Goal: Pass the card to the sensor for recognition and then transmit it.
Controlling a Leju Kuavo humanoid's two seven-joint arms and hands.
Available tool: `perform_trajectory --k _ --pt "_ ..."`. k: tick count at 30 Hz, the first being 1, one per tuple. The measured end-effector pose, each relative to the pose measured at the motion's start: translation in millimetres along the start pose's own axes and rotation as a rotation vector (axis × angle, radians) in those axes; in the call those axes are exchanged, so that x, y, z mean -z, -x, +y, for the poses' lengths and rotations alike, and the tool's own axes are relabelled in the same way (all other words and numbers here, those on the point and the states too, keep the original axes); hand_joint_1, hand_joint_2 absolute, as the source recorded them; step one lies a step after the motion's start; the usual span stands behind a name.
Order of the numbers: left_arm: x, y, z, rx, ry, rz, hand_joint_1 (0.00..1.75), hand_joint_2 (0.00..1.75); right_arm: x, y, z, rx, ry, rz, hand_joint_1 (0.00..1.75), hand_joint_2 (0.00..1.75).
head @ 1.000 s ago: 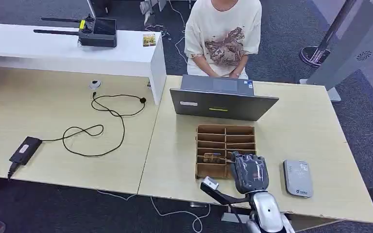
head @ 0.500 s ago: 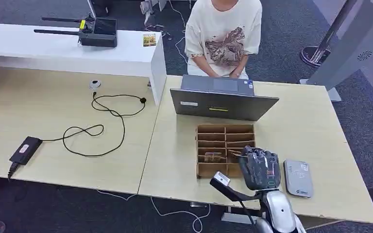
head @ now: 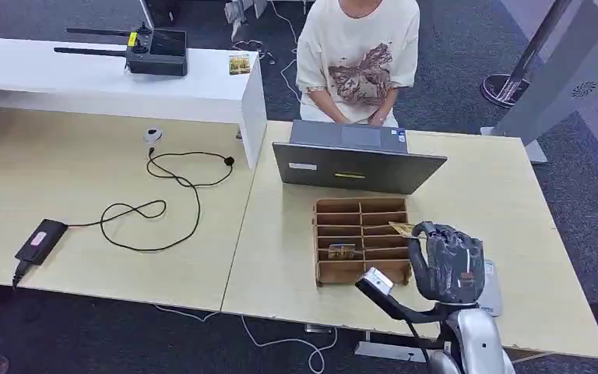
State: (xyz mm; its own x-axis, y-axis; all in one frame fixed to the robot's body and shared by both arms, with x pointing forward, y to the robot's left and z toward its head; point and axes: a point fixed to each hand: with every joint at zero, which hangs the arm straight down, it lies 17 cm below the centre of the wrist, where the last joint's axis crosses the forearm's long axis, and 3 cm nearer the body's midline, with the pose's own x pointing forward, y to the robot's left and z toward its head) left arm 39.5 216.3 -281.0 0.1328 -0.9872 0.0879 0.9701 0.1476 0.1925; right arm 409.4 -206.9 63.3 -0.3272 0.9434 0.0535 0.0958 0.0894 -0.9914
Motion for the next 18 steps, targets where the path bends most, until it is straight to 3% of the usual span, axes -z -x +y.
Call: perform_trajectory --k 18 --pt "0.0 0.3 0.1 0.0 0.0 0.001 0.0 1.75 5.9 -8.0 -24.4 -0.011 0.058 -0.029 1.75 1.75"
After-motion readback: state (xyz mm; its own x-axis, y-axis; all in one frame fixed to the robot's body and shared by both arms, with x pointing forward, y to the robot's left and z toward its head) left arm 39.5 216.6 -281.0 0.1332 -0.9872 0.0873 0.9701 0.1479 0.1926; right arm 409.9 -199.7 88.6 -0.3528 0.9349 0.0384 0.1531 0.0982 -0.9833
